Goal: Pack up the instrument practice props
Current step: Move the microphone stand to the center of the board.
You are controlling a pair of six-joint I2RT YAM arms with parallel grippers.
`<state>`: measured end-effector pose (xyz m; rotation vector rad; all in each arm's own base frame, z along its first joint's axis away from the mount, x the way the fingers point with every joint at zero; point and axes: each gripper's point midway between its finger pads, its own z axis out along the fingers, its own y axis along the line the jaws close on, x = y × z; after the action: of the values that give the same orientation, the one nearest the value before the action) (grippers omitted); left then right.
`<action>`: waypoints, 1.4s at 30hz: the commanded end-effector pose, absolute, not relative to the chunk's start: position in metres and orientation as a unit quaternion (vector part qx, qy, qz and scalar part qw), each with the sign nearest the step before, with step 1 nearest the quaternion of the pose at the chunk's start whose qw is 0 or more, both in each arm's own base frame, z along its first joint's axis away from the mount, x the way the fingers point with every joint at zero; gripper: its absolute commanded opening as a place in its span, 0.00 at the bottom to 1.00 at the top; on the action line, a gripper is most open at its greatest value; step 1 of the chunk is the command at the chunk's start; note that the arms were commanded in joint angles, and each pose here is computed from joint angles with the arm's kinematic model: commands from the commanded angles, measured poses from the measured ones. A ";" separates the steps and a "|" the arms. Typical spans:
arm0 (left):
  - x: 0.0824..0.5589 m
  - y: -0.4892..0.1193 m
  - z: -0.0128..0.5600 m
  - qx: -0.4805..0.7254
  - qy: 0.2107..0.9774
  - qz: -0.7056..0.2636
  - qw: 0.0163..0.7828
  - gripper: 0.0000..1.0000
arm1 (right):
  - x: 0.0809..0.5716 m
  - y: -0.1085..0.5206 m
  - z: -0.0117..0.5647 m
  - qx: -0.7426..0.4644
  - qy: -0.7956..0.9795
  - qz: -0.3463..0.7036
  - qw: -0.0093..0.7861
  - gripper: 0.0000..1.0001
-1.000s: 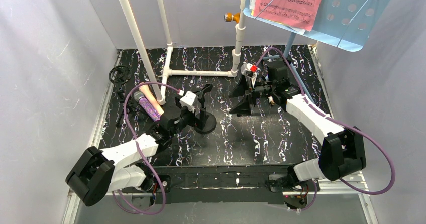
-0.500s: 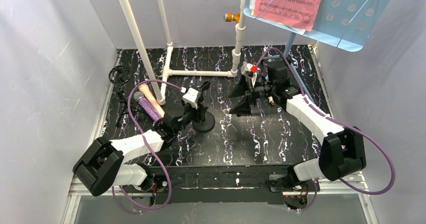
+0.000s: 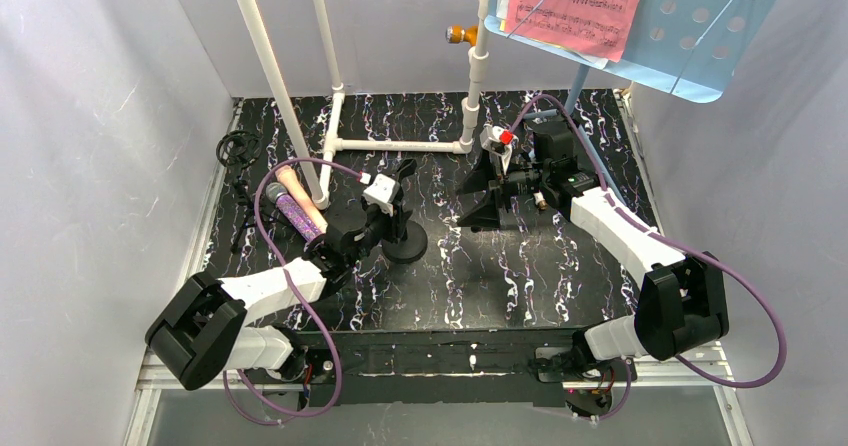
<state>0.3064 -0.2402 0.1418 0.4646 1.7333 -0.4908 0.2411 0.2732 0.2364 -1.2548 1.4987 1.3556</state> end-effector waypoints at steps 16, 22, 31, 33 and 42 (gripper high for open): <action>0.424 -0.186 0.218 0.071 0.721 -0.039 0.688 0.00 | 0.236 0.272 0.252 -0.506 0.560 0.531 0.386 0.98; 0.469 -0.161 0.214 0.022 0.727 0.014 0.686 0.00 | 0.236 0.272 0.252 -0.506 0.558 0.533 0.384 0.98; 0.508 -0.152 0.197 0.019 0.735 0.072 0.674 0.00 | 0.236 0.272 0.250 -0.508 0.560 0.531 0.382 0.98; 0.510 -0.150 0.188 0.017 0.741 0.077 0.666 0.10 | 0.237 0.271 0.248 -0.511 0.561 0.528 0.382 0.98; 0.492 -0.143 0.162 0.010 0.761 0.070 0.645 0.60 | 0.237 0.271 0.247 -0.512 0.562 0.526 0.382 0.98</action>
<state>0.4985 -0.1536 0.1545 0.0768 1.7501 0.1610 0.2346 0.2709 0.2310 -1.2840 1.4950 1.3669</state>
